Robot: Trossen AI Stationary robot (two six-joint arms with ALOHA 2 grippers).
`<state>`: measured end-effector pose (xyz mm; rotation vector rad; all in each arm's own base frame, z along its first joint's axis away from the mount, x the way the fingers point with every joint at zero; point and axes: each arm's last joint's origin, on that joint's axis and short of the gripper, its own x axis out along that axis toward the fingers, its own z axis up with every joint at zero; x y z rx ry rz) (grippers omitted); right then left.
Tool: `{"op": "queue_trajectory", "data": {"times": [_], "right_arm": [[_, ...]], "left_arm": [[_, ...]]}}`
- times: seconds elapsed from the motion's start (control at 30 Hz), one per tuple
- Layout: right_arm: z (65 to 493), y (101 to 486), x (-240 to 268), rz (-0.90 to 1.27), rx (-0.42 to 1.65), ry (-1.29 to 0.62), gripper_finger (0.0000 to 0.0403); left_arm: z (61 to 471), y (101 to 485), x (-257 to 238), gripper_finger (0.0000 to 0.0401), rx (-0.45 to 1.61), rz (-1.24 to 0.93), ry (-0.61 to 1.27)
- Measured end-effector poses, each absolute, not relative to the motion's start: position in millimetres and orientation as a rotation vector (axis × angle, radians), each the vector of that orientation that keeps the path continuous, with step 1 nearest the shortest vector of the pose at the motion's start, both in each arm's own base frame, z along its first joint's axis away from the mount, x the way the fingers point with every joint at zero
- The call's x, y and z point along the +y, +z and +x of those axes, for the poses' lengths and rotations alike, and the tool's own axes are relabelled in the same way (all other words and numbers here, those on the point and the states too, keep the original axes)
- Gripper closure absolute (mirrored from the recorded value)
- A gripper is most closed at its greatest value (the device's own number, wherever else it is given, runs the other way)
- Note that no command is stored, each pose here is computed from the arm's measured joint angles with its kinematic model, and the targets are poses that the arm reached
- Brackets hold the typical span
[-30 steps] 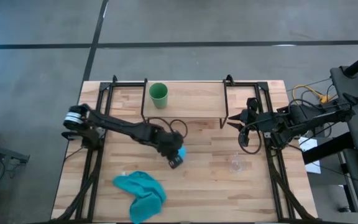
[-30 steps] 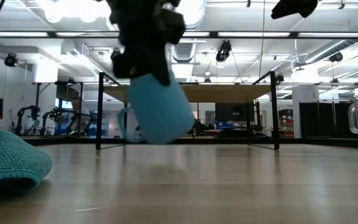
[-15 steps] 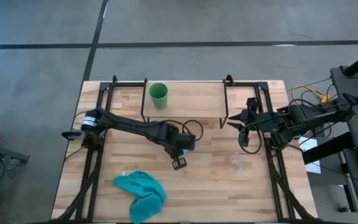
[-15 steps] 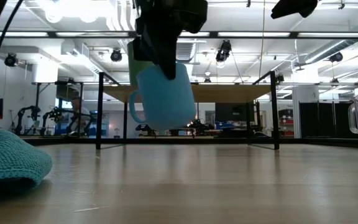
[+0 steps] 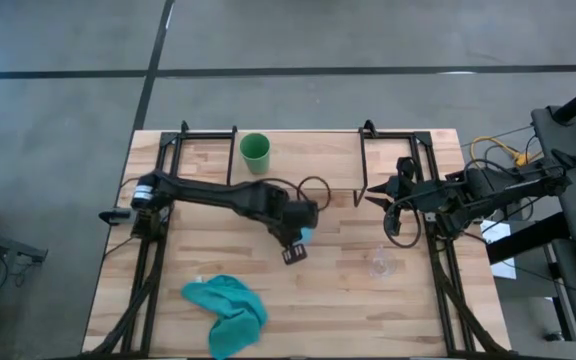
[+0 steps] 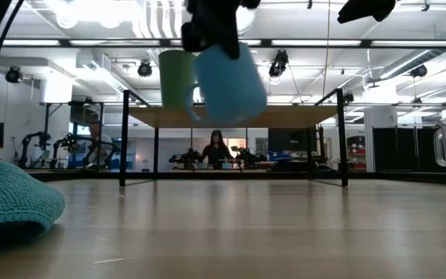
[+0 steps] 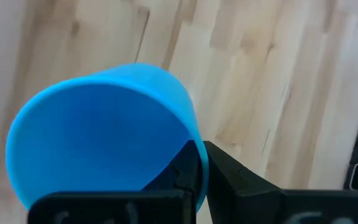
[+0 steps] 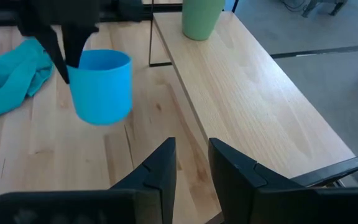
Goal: Stack small to large cups/mugs on shelf
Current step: Put the blue cup on the shelf
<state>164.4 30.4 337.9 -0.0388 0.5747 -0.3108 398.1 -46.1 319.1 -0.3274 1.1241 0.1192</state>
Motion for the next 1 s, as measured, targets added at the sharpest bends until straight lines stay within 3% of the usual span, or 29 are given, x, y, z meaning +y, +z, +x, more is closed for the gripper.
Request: {"op": "queue_trajectory", "data": {"times": [0.23,0.6,1.0], "right_arm": [[164,338,30,-0.038,0.575,-0.311,0.0314],[164,338,30,-0.037,0.574,-0.311,0.0314],[164,338,30,-0.034,0.573,-0.312,0.0314]], "left_arm": [[397,360,-31,0.0401,1.023,-0.093,-0.021],[373,390,2,0.0401,1.096,0.474,-0.261],[357,400,71,0.0401,1.141,0.578,-0.253]]}}
